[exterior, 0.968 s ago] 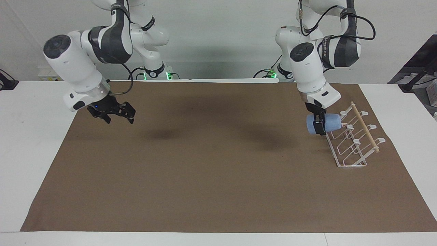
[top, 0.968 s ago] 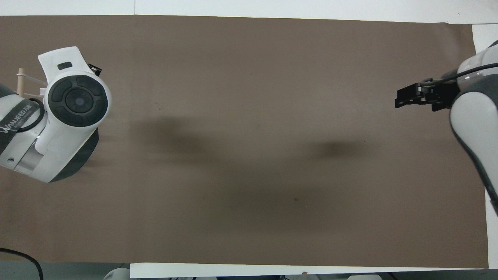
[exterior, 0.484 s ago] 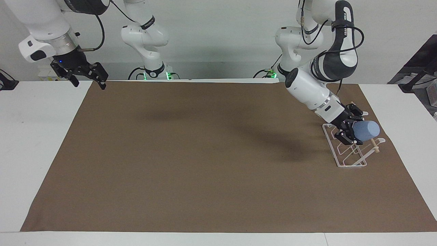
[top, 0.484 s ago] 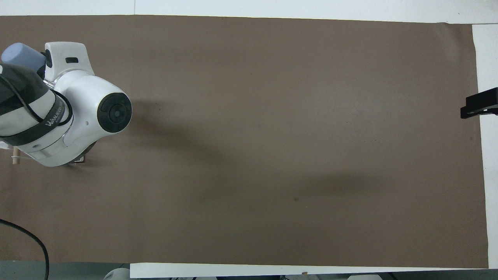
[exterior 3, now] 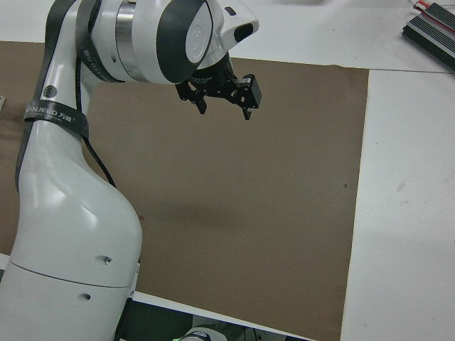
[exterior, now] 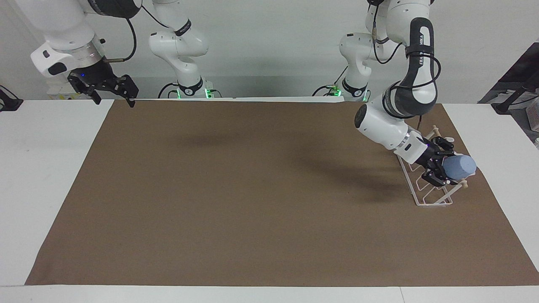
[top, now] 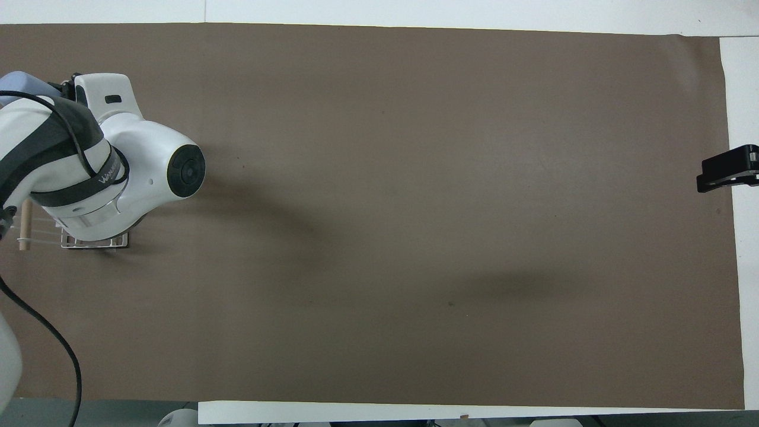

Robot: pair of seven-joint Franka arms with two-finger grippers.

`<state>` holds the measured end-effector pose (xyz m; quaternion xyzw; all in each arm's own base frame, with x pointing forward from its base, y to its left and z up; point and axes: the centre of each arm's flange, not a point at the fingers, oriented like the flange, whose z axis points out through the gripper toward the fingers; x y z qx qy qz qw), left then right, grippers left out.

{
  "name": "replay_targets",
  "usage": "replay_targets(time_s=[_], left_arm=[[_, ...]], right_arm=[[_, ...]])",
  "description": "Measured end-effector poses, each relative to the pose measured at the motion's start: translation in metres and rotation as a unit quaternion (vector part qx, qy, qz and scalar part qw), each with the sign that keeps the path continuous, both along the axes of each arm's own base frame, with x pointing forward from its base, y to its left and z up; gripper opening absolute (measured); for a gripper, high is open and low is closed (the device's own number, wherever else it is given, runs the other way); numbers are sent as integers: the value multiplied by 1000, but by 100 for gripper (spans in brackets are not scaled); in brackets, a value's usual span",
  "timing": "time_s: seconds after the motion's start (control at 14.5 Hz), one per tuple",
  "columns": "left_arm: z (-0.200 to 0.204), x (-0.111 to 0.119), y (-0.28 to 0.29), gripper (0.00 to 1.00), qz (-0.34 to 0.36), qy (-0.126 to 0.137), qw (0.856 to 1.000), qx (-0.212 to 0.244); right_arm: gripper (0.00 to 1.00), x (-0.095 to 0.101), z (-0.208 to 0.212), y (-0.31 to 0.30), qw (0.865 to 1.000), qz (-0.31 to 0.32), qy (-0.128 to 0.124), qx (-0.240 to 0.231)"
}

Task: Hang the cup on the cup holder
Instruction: 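Lower the cup onto a rack peg with the left gripper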

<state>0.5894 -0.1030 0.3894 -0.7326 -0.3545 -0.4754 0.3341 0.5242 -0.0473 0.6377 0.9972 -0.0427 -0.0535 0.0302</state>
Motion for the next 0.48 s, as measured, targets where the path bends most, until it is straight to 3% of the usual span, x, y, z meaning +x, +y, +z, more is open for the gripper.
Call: replay_targets(time_s=[0.14,0.48], left_arm=[[-10,1,2,79,12,-14,1000,-8],[-17,1,22,79,31,-15,999,-8]], right_arm=[[100,1,-5,0,1000,0,10,1],[100,1,-7,-6,1000,1,12,2]])
